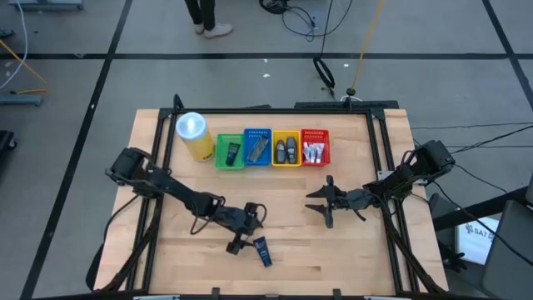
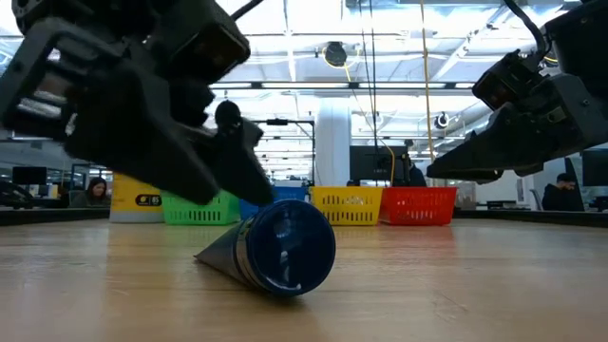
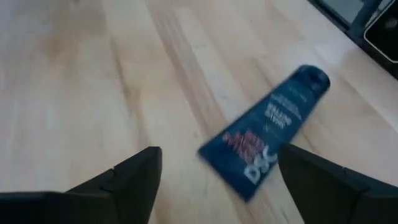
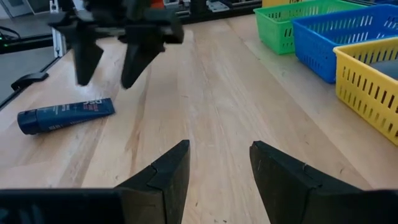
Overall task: Pick & Place Travel size toiletries
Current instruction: Put the shave cream into the green basket
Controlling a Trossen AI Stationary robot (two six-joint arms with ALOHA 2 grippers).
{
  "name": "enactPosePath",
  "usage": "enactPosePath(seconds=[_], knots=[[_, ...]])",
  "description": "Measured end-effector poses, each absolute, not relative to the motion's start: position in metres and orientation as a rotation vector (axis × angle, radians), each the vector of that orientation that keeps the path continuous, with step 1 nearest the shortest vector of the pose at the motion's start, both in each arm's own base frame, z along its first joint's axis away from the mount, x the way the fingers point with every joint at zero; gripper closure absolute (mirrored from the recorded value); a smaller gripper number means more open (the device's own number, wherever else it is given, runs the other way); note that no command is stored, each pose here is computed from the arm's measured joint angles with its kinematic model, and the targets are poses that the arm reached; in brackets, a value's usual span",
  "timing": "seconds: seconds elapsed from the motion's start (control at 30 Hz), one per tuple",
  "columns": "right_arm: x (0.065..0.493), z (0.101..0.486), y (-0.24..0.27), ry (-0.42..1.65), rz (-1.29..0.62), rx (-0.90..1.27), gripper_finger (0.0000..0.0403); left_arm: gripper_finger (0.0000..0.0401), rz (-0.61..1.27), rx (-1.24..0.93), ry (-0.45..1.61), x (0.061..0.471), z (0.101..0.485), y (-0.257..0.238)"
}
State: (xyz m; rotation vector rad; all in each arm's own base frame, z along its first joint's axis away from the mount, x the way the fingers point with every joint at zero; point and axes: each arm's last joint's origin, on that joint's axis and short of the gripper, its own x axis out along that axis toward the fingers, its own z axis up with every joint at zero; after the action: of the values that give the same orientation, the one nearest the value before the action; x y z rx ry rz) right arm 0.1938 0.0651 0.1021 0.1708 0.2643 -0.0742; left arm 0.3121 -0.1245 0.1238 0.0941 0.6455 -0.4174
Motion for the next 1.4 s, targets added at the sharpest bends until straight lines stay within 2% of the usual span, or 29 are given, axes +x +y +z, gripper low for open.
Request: enactPosePath(seconds=[0.17, 0.5, 0.7, 0.93, 1.2, 1.4], knots=[[0.194, 0.102, 0.065, 0.266, -0.075, 0.17, 0.0243, 0.0062, -0.515, 0.149, 0.664, 0.323, 0.11, -0.137], [0.194, 0.102, 0.065, 0.268, -0.075, 0.169, 0.0243, 0.0082, -0.599, 0.252, 0.63, 0.352, 0.093, -0.158], [0.194, 0.102, 0.065, 0.266, -0.075, 0.17, 0.0243, 0.0106, -0.618, 0.199, 0.666, 0.354, 0.085, -0.154], [0.194, 0.102, 0.065, 0.267, -0.075, 0.17, 0.0243, 0.016, -0.567, 0.142, 0.698, 0.355, 0.085, -0.15], [0.194, 0.102, 0.065, 0.268, -0.075, 0.169, 0.0243, 0.0219, -0.365, 0.157, 0.792, 0.347, 0.101, -0.141], [0.194, 0.102, 0.065, 0.268, -0.075, 0.169, 0.0243, 0.0243, -0.016, 0.266, 0.862, 0.327, 0.14, -0.121]])
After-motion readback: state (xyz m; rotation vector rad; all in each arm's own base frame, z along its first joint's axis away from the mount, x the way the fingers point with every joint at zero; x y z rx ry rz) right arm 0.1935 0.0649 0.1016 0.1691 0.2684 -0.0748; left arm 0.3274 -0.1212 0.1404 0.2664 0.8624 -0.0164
